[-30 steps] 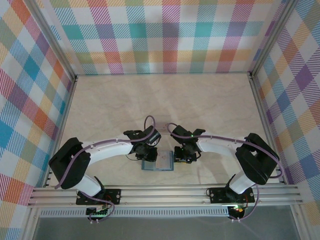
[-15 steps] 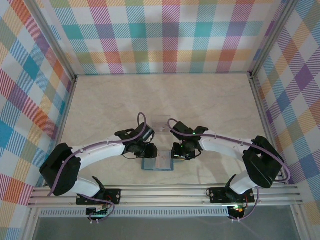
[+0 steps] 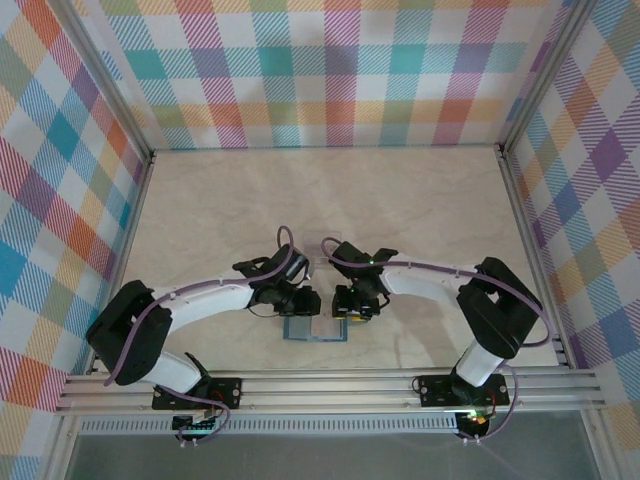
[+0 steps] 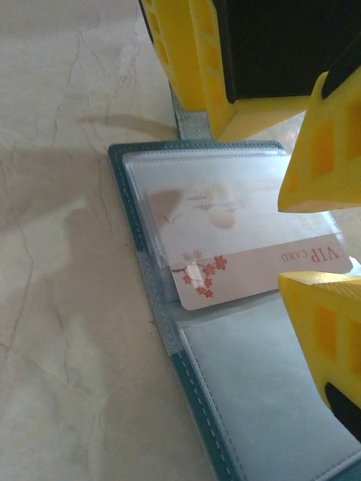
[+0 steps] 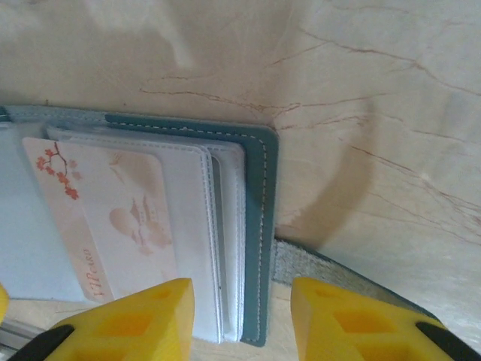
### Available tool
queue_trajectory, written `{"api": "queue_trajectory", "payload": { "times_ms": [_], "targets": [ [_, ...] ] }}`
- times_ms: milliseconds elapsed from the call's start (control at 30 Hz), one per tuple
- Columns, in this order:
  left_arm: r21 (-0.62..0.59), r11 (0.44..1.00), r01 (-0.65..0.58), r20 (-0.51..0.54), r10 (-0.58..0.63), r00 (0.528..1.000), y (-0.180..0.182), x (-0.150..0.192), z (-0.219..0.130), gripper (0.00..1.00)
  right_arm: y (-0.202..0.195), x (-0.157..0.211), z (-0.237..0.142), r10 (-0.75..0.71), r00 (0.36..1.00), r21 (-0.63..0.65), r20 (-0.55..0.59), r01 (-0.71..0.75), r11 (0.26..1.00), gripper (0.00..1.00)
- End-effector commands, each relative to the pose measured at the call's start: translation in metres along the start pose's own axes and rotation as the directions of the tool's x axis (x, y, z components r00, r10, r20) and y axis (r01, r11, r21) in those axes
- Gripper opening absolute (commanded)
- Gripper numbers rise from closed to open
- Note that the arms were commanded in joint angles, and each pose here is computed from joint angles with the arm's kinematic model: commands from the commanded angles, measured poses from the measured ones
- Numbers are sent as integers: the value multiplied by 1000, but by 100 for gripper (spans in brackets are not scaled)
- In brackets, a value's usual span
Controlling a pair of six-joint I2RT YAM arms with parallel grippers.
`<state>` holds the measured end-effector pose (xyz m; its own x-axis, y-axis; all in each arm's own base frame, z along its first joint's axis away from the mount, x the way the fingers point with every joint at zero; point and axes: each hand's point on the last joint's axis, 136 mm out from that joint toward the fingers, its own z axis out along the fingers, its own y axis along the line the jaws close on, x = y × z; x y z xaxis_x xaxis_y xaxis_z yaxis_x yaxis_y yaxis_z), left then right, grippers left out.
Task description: Take the credit cards out of the card holder
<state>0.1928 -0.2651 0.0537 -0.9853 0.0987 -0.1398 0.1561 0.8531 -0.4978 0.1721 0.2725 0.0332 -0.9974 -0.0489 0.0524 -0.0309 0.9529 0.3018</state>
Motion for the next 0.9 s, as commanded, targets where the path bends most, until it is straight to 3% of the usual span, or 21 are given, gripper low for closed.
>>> {"api": "queue_trajectory", "payload": {
  "times_ms": [0,167,533,867],
  "targets": [
    [5,1000,19,-29,-19,999,8,6,9,29,10,1,4,-24,999,-18,-22,23,1000,41],
    [1,1000,29,-54,-29,998,12,10,17,29,6,5,12,-23,999,13,-45,24,1000,46],
    [-30,998,47,-76,-50,996,26,18,27,28,-5,10,22,-15,997,61,-71,19,998,42],
    [86,996,39,-37,-36,999,11,12,29,20,-6,10,21,-15,997,66,-72,19,998,41]
  ]
}}
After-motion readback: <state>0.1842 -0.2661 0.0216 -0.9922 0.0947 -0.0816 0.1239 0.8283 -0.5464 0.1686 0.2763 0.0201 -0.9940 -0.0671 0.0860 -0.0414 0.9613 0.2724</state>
